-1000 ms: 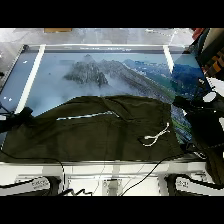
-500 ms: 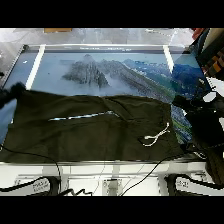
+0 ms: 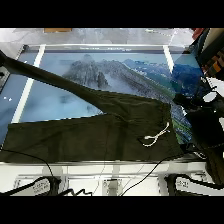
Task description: Fold the clothes and pants, and hang the long-sleeved shirts on hangers.
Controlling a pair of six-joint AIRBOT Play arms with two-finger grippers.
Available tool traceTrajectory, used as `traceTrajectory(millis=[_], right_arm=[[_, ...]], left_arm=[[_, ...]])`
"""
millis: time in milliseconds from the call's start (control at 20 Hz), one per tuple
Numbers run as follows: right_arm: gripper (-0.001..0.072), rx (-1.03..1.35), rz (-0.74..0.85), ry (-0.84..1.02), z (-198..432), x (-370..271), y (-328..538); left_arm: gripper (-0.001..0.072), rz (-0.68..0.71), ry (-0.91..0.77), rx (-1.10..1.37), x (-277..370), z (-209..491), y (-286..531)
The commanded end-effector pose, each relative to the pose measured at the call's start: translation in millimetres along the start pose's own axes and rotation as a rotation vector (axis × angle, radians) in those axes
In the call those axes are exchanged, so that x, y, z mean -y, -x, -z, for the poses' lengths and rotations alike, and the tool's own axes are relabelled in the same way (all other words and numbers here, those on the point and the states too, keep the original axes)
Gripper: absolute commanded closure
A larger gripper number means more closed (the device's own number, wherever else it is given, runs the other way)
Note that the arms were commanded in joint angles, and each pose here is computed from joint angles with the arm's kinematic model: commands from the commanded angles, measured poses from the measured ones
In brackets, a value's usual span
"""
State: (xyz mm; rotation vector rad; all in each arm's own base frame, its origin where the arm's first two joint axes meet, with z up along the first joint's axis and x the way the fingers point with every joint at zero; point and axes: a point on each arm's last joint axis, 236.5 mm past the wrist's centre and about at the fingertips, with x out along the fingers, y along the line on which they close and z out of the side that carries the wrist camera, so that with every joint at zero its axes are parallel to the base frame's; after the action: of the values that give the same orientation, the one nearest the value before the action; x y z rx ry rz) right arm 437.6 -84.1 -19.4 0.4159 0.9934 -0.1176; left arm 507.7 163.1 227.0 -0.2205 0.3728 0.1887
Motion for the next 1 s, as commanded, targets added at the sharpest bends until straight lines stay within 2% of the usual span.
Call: traceTrajectory(millis=[0, 200, 250, 300, 350, 550, 750, 900, 950], right_arm=[[0.0295, 0.026, 0.003, 0.000, -6, 1, 0], [0.0297, 0.030, 0.010, 0.007, -7, 2, 0], [0.0346, 0.028, 0.022, 0.020, -7, 5, 0], [0.0443, 0.026, 0.037, 0.035, -6, 9, 0], [0.0475, 0.028, 0.052, 0.051, -7, 12, 0], [0.0471, 0.069, 0.076, 0.045, -17, 20, 2], [0.0470, 0.058, 0.043, -0.159, -16, 50, 9], [0.0469, -0.110, -0.116, -0.218, 13, 49, 7], [0.0425, -0.172, -0.214, -0.236, 22, 37, 6]], left_arm=[[0.0693, -0.117, -0.163, -0.290, -41, 71, 13], [0.0692, -0.193, -0.120, -0.526, -92, 174, 18], [0.0692, -0.211, -0.100, -0.566, -103, 197, 21], [0.0692, -0.227, -0.088, -0.600, -113, 214, 26], [0.0692, -0.248, -0.084, -0.632, -124, 229, 31], [0.0691, -0.320, -0.102, -0.625, -157, 232, 38], [0.0690, -0.349, -0.147, -0.448, -163, 193, 19], [0.0691, -0.365, -0.167, -0.358, -167, 173, 12], [0.0691, -0.367, -0.169, -0.348, -167, 171, 12]])
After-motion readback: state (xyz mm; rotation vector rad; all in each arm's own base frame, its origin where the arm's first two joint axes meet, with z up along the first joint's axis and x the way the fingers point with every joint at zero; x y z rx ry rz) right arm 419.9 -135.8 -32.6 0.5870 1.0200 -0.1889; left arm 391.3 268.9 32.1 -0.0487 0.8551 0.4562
